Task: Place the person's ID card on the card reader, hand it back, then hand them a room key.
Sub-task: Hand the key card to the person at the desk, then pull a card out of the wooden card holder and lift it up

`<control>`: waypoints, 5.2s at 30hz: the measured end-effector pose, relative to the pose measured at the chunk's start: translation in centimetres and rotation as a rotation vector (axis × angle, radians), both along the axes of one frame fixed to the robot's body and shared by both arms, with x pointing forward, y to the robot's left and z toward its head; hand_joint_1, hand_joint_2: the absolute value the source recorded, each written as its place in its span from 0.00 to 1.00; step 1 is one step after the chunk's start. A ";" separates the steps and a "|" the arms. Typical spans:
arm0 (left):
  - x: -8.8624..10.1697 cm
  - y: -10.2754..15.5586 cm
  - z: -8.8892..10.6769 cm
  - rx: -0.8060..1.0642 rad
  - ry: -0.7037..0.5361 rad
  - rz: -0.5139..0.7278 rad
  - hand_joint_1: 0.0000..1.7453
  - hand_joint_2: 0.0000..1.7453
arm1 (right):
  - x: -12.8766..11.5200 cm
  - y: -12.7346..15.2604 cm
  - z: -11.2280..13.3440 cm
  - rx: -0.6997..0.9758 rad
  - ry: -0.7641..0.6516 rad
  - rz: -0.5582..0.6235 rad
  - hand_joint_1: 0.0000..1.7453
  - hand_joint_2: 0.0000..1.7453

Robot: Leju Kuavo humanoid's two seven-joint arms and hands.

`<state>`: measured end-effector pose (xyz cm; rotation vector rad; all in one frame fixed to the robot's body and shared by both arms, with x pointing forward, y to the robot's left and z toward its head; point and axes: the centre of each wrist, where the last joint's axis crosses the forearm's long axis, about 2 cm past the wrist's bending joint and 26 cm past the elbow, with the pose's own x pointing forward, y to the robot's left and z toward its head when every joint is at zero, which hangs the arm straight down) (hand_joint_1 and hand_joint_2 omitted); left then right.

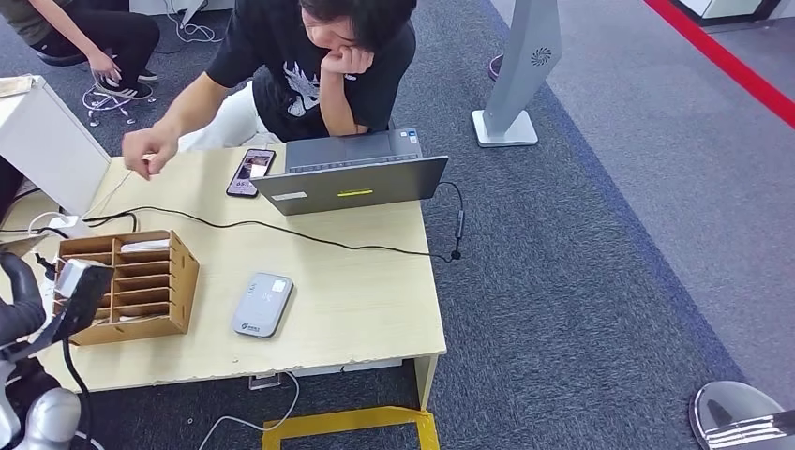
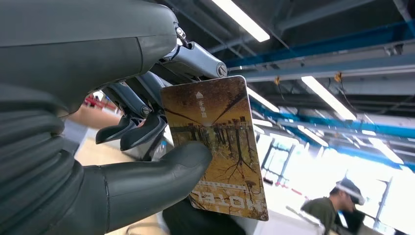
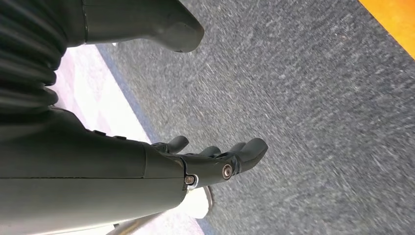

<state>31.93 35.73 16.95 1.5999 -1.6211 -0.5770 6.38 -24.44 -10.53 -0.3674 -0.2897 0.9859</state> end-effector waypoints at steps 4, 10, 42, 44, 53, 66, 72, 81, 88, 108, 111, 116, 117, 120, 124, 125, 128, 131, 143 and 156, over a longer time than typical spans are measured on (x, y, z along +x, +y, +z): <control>2.4 1.5 0.9 0.032 -0.008 0.049 1.00 1.00 | 0.4 0.0 0.1 0.000 -0.002 0.013 0.00 1.00; 5.1 2.1 1.7 0.021 -0.010 0.070 1.00 1.00 | 1.0 0.1 0.2 0.004 -0.006 0.023 0.00 1.00; 3.7 -7.0 2.7 -0.193 0.122 -0.324 0.00 1.00 | 0.6 0.2 0.1 -0.005 -0.016 0.012 0.00 1.00; 3.0 -7.4 3.1 -0.159 0.138 -0.347 0.00 1.00 | 0.5 0.2 0.1 -0.004 -0.015 0.002 0.00 1.00; -1.4 -7.8 2.4 -0.014 0.359 -0.433 0.00 1.00 | -0.8 0.0 -0.1 -0.004 -0.013 -0.040 0.00 1.00; -8.6 -4.8 -0.5 0.217 0.516 -0.347 0.00 1.00 | -1.5 -0.5 -0.2 -0.012 0.001 -0.096 0.00 1.00; -10.6 -2.5 -1.4 0.260 0.603 -0.220 0.00 1.00 | -1.7 -0.5 -0.2 -0.015 0.008 -0.115 0.00 1.00; -11.7 1.0 -1.7 0.175 0.632 -0.030 0.00 1.00 | -1.9 -0.6 -0.3 -0.023 0.009 -0.126 0.00 1.00; -11.3 2.8 -2.4 0.092 0.615 0.069 0.00 1.00 | -1.8 -0.6 -0.3 -0.030 0.002 -0.110 0.00 1.00; -6.8 2.5 -6.8 -0.097 0.675 0.066 0.00 1.00 | -1.2 -0.6 -0.2 -0.040 -0.013 -0.053 0.00 1.00; -6.2 2.2 -7.1 -0.107 0.676 0.061 0.00 1.00 | -1.0 -0.6 -0.2 -0.040 -0.014 -0.049 0.00 1.00; -5.3 1.7 -7.3 -0.111 0.678 0.052 0.00 1.00 | -0.9 -0.6 -0.1 -0.036 -0.019 -0.040 0.00 1.00; -5.1 1.6 -7.3 -0.111 0.676 0.046 0.00 1.00 | -0.8 -0.6 -0.1 -0.033 -0.019 -0.038 0.00 1.00; -4.1 1.2 -7.2 -0.109 0.663 0.018 0.00 1.00 | -0.5 -0.6 -0.1 -0.025 -0.021 -0.035 0.00 1.00; -3.0 0.1 -7.0 -0.108 0.644 -0.020 0.00 1.00 | 0.0 -0.6 0.0 -0.024 -0.027 -0.031 0.00 1.00; -2.7 -0.1 -6.9 -0.108 0.642 -0.027 0.00 1.00 | 0.0 -0.6 0.0 -0.024 -0.029 -0.030 0.00 1.00; -2.3 -0.8 -6.9 -0.107 0.640 -0.043 0.00 1.00 | 0.2 -0.6 0.0 -0.023 -0.030 -0.027 0.00 1.00; -2.1 -1.4 -7.1 -0.106 0.647 -0.059 0.00 1.00 | 0.3 -0.6 0.0 -0.019 -0.028 -0.021 0.00 1.00; -2.0 -2.3 -7.4 -0.116 0.657 -0.090 0.00 1.00 | 0.6 -0.6 0.1 -0.019 -0.028 -0.020 0.00 1.00; -2.4 -2.5 -7.8 -0.145 0.704 -0.102 0.00 1.00 | 0.7 -0.7 0.1 -0.019 -0.034 -0.022 0.00 1.00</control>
